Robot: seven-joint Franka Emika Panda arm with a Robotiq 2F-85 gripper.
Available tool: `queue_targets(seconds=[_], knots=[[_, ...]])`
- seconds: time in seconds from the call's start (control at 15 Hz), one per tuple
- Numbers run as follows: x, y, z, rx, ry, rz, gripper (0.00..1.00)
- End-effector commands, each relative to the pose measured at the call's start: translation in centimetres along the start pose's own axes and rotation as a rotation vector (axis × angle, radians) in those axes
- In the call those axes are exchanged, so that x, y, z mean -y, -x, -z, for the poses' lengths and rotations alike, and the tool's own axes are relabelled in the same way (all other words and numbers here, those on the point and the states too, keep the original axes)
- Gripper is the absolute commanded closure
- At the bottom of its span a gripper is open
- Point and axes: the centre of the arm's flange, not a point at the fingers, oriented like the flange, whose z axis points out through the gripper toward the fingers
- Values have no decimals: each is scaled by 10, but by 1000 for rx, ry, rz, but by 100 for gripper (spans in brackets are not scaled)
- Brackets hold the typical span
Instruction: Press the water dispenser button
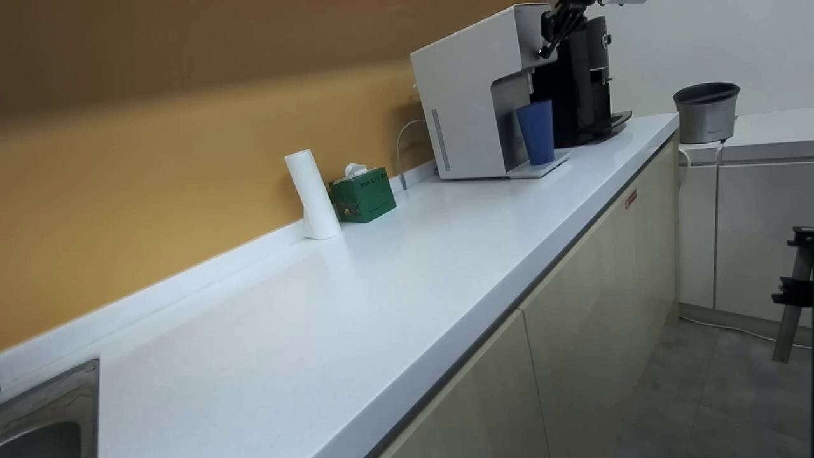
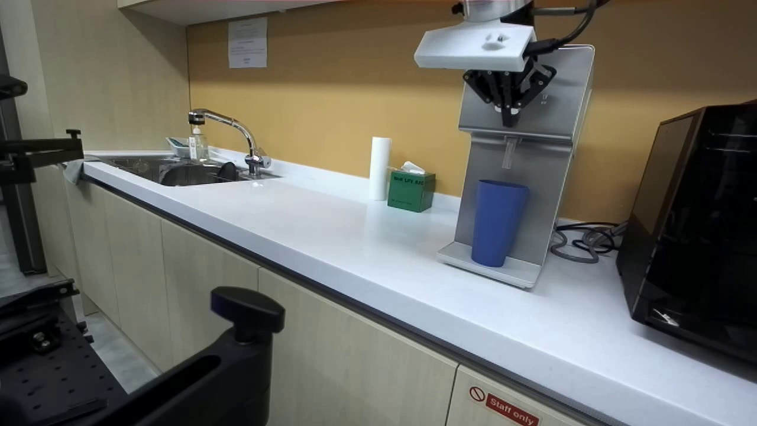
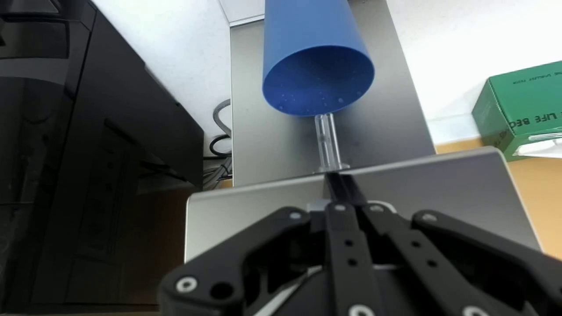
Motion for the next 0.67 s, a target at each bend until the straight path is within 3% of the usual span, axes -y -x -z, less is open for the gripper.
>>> queue_targets(seconds=[0.0,0.33,0.6], knots=[[1,-12,-1,-15,-4,-9,100],[7,-6,21,-40,52,-3,100],[18,-2,45,8,94,4,100]])
